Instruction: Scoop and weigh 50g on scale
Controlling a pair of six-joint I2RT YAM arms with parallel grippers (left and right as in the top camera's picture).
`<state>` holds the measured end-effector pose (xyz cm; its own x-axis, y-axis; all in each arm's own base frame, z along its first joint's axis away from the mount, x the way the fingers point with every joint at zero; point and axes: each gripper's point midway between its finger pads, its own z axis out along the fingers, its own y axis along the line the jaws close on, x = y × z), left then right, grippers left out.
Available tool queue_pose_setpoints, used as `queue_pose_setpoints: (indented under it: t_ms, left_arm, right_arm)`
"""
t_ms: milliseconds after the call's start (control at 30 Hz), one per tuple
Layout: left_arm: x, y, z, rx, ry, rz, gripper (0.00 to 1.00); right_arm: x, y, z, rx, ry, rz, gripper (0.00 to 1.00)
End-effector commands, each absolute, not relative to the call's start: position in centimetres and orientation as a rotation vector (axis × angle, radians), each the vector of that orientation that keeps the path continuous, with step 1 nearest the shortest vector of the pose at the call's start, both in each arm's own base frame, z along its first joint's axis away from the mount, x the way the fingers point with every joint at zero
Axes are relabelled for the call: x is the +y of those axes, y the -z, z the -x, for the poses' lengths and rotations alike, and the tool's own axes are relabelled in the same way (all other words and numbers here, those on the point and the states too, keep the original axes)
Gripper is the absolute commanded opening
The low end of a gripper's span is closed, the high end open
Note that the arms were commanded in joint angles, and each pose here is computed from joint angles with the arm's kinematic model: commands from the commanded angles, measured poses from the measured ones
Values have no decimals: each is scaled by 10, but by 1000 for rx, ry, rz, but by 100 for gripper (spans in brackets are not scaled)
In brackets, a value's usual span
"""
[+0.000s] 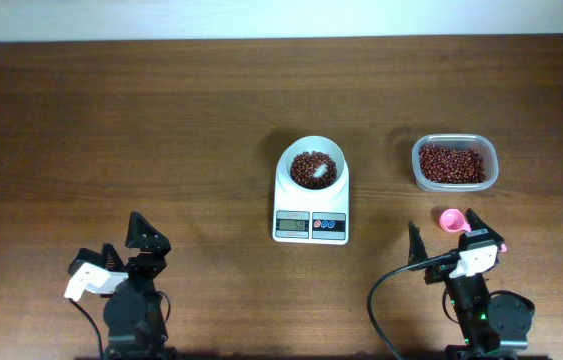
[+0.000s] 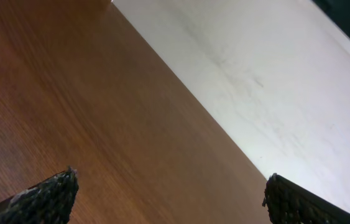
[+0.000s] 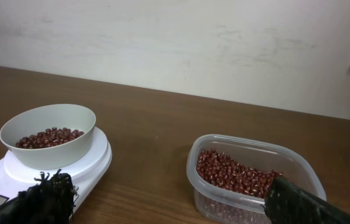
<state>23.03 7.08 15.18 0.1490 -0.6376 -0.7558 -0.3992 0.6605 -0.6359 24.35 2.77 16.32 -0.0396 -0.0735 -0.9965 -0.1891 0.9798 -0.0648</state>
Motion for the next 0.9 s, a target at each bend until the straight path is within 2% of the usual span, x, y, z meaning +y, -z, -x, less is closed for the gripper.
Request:
queue_pose_setpoints:
  t_ms: [0,267,467,867]
  left_arm:
    - [70,-147,-231,1549,80,782,99]
    - [41,-156,-243,1581,65,481,99]
    - [-10,-161,-245,1625,-2,-141,99]
    - [-1,-160,-246,1632,13,-62,99]
  right_arm:
    - [24,-161,-244,1617,-81,185,99]
    - [24,-161,-244,1618,-81,185,99]
    - [24,-161,-244,1617,-81,185,99]
    - [24,-161,-244,1618,-81,185,99]
